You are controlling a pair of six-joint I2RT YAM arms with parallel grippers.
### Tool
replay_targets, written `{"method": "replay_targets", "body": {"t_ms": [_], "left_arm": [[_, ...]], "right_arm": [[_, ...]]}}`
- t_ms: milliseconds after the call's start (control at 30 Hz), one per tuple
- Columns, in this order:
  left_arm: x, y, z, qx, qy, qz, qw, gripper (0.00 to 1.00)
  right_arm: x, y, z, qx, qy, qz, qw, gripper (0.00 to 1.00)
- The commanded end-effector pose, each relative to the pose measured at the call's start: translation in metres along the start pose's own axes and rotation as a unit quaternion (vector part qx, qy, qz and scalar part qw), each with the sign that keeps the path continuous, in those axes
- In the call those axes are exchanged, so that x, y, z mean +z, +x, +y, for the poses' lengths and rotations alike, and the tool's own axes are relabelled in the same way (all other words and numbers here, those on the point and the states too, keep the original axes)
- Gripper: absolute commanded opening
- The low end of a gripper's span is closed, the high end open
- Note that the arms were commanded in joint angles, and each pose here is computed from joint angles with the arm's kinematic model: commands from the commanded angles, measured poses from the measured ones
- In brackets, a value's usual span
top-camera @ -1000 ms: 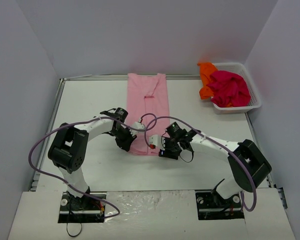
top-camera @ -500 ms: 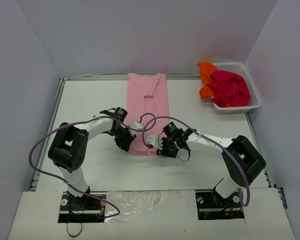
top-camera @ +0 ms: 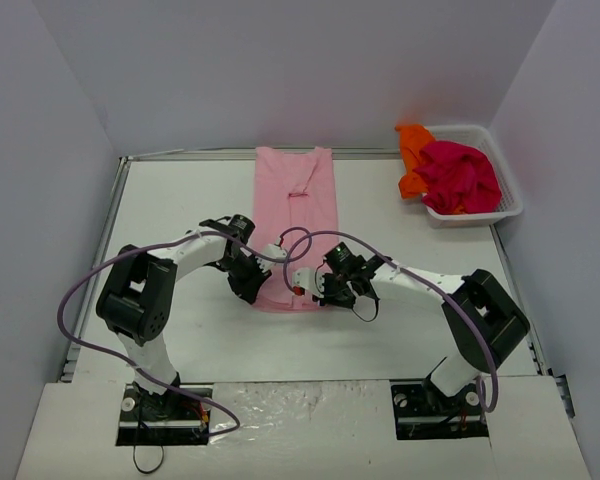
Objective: Fold and stack the t-shirts
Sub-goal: Grab the bottom of the folded rectangular tshirt with both arms
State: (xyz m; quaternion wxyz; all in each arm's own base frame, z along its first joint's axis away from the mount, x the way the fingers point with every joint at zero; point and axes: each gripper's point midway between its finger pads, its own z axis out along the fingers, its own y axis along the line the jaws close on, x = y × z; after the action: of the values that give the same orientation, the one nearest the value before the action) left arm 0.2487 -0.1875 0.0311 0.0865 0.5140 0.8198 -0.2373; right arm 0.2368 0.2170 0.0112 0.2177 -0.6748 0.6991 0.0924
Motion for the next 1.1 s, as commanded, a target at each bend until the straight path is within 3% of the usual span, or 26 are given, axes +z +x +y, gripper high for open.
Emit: {"method": "replay_targets", "body": {"t_ms": [0,1067], "left_arm": [[-0.019,-0.009,-0.009,0.024,0.007,-0.007,1.0,0.02],[-0.05,0.002,-0.082,0.062,0.119,0.036,0.99,0.02]], "right_arm": [[-0.011,-0.004,0.002,0.006,-0.012,0.013,1.0,0.01],[-0.073,-0.018,0.046,-0.005,-0.11,-0.01,0.994,0.0]]}}
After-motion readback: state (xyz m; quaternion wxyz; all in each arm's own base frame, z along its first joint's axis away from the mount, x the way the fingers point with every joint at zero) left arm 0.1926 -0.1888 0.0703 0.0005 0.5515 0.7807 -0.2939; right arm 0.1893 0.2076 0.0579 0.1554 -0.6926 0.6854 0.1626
